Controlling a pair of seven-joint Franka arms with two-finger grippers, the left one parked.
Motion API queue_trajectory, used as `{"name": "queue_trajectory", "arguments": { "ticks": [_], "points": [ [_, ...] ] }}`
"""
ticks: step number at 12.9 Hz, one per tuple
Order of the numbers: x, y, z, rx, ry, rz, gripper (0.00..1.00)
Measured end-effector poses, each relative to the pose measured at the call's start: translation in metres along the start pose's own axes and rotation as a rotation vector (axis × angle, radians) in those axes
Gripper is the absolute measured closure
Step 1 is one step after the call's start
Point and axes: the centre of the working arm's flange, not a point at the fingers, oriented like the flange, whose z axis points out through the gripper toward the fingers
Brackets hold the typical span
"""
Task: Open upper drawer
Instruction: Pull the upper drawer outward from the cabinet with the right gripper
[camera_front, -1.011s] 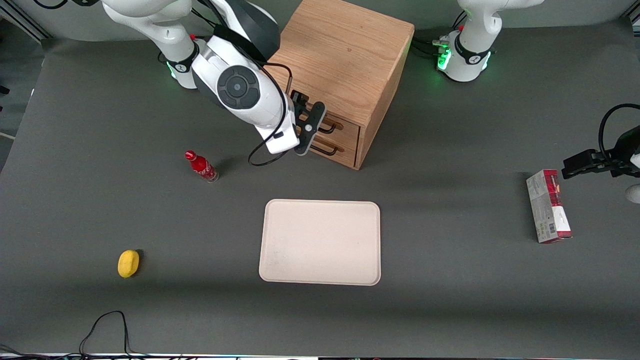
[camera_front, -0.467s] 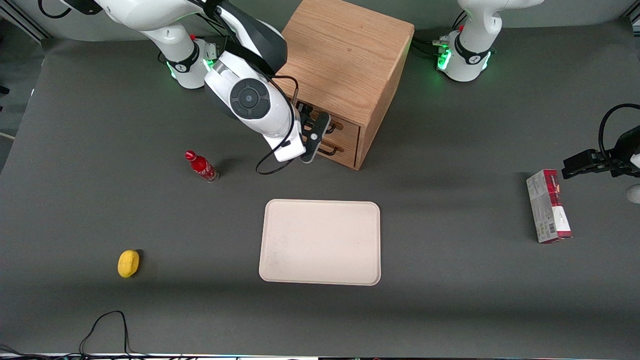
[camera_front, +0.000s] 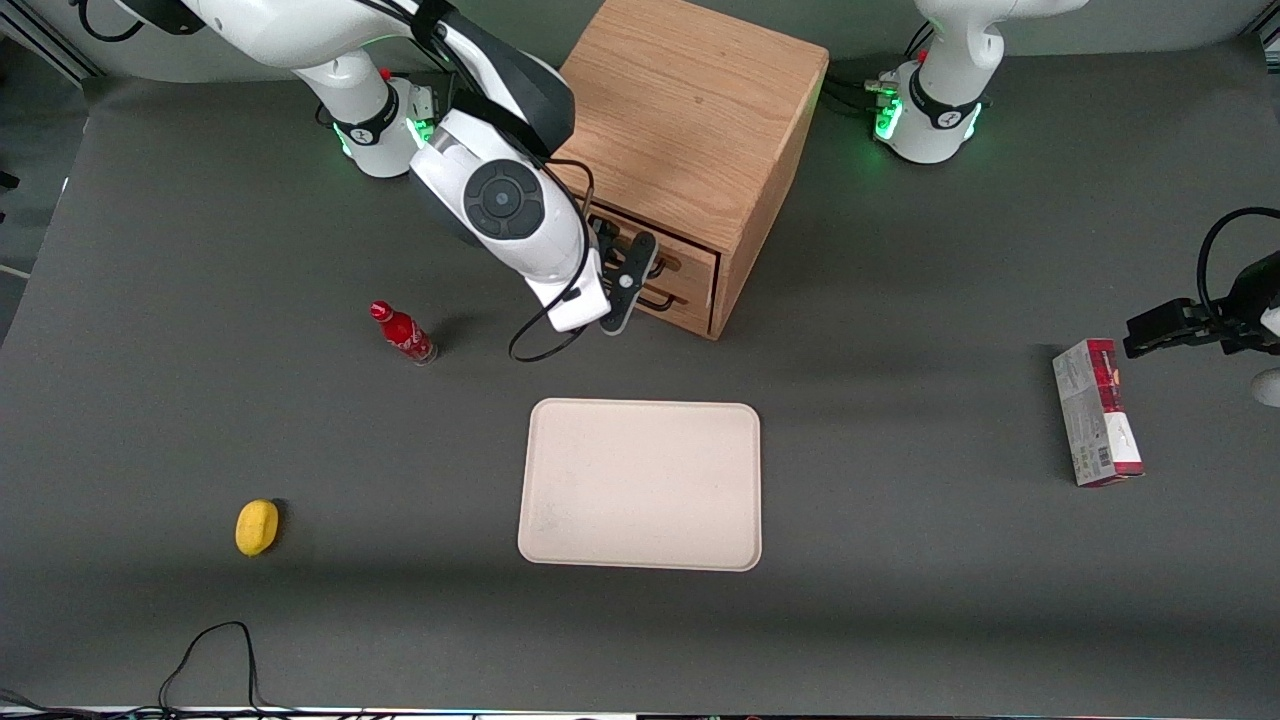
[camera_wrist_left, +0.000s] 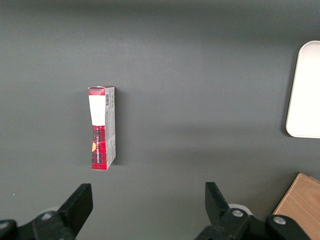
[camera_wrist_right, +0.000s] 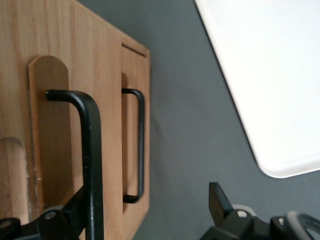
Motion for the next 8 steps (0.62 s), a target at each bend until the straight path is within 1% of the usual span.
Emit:
{"name": "queue_trajectory", "arguments": {
  "ticks": [3,6,8],
  "points": [
    [-0.007,0.038,-0.011,-0.009,0.029,0.010,0.00],
    [-0.016,0.082,-0.019,-0.053,0.040,0.027,0.00],
    [-0.023,0.113,-0.019,-0.063,0.048,0.036,0.00]
  ]
}}
